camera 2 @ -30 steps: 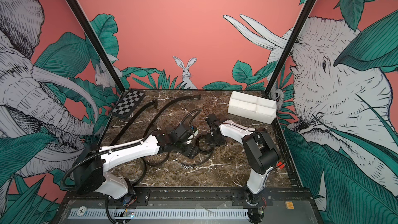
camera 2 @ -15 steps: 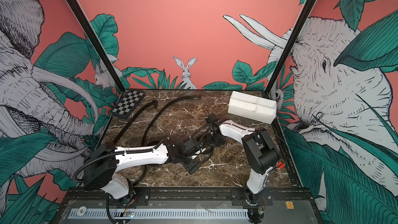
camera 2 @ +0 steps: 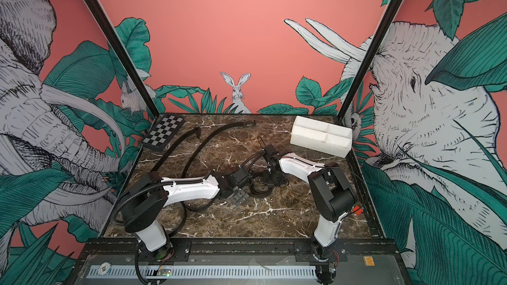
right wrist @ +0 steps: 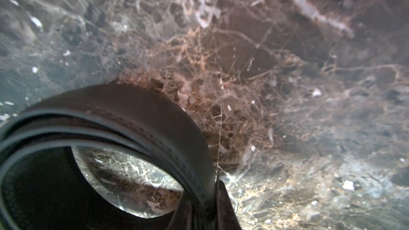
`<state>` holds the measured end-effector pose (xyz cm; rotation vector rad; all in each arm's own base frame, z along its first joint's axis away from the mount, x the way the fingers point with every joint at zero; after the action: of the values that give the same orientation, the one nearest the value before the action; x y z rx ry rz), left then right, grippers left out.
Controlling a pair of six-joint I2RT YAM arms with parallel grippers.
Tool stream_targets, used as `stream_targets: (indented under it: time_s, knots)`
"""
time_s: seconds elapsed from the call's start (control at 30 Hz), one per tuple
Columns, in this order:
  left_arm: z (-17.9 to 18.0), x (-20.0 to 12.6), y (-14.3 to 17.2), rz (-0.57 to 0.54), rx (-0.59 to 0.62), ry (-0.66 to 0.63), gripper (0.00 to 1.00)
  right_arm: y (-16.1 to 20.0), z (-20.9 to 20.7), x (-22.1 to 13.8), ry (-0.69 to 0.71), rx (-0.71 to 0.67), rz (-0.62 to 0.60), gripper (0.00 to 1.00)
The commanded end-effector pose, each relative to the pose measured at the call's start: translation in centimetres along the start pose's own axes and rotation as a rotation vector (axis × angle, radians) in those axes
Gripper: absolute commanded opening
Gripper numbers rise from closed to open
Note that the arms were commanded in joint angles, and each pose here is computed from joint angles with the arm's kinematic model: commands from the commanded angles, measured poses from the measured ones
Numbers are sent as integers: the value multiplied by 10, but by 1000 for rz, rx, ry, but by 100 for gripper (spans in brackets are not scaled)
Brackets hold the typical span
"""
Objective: Place the belts into the storage roll
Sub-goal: Roll the belt at the center of the board.
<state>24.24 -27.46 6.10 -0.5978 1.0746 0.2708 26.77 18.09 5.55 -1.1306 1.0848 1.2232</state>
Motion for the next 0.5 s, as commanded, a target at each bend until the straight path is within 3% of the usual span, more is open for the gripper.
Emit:
stream_targets:
  time_s: [0.0,0.13,0.47]
  knots:
    - [28,12,-29,-29,64,-105,98,26,-33,16,184,-55,135,0]
    - [25,18,-48,-45,85,-66,99,20,-29,13,187,-101,136,0]
    - [13,1,-31,-49,-45,46,99,-2,-19,12,199,-248,124,0]
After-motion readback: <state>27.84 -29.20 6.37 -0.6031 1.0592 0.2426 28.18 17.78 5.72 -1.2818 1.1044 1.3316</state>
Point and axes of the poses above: each gripper's point midway between its finger pads, its own x axis out along the fingers, its own z axis along the line the jaws close on, y = z × x, the point moved 3 cm from there along -x, back along the fingers, and after that the axes turned 6 degrees about x, right-handed, at the moved point
